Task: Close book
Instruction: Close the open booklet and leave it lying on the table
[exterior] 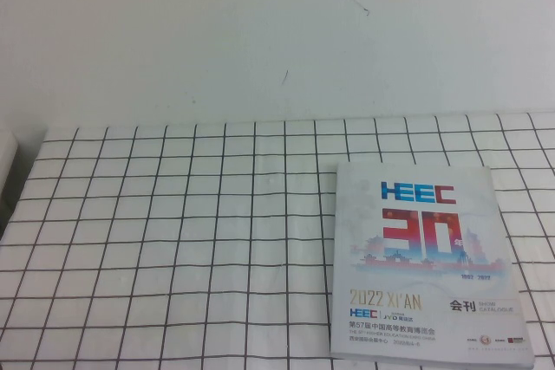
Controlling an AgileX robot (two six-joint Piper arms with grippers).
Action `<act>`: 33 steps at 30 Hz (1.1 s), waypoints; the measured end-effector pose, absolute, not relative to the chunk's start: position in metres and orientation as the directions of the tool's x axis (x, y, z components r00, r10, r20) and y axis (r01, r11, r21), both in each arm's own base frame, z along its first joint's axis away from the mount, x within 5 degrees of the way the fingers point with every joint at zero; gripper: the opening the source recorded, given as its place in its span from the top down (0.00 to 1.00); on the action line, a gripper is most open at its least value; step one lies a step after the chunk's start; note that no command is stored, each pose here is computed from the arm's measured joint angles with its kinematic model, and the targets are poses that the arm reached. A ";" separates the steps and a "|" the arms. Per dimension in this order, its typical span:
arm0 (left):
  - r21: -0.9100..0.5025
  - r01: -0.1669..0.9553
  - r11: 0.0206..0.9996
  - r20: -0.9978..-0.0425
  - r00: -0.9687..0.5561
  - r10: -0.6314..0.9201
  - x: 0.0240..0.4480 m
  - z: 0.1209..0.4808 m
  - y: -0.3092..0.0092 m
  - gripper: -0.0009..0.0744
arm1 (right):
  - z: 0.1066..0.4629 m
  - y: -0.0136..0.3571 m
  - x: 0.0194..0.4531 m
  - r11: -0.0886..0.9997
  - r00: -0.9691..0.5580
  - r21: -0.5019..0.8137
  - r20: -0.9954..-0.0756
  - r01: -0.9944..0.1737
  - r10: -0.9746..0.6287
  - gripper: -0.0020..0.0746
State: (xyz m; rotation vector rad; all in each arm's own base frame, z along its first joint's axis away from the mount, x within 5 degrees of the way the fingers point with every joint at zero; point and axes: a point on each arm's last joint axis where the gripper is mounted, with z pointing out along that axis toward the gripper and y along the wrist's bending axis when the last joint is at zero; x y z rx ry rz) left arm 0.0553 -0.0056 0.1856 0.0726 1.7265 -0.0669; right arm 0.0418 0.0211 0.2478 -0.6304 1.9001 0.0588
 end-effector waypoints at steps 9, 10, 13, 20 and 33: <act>-0.013 0.087 0.996 -0.964 -0.264 0.010 0.053 0.176 -0.006 0.99 | 0.248 0.021 0.042 0.858 -0.280 -0.244 -0.875 -0.451 -0.396 0.98; -0.014 0.087 0.996 -0.964 -0.264 0.010 0.053 0.176 -0.006 0.99 | 0.248 0.021 0.042 0.858 -0.280 -0.244 -0.875 -0.451 -0.396 0.98; -0.012 0.087 0.996 -0.964 -0.264 0.011 0.053 0.176 -0.006 0.99 | 0.248 0.021 0.042 0.858 -0.280 -0.244 -0.875 -0.451 -0.396 0.98; -0.010 0.088 0.996 -0.964 -0.264 0.014 0.053 0.176 -0.006 0.99 | 0.248 0.021 0.042 0.858 -0.280 -0.244 -0.875 -0.451 -0.396 0.98; -0.014 0.089 0.996 -0.963 -0.268 0.010 0.053 0.176 -0.006 0.99 | 0.201 0.018 0.042 0.872 -0.182 -0.297 -0.903 -0.390 -0.389 0.98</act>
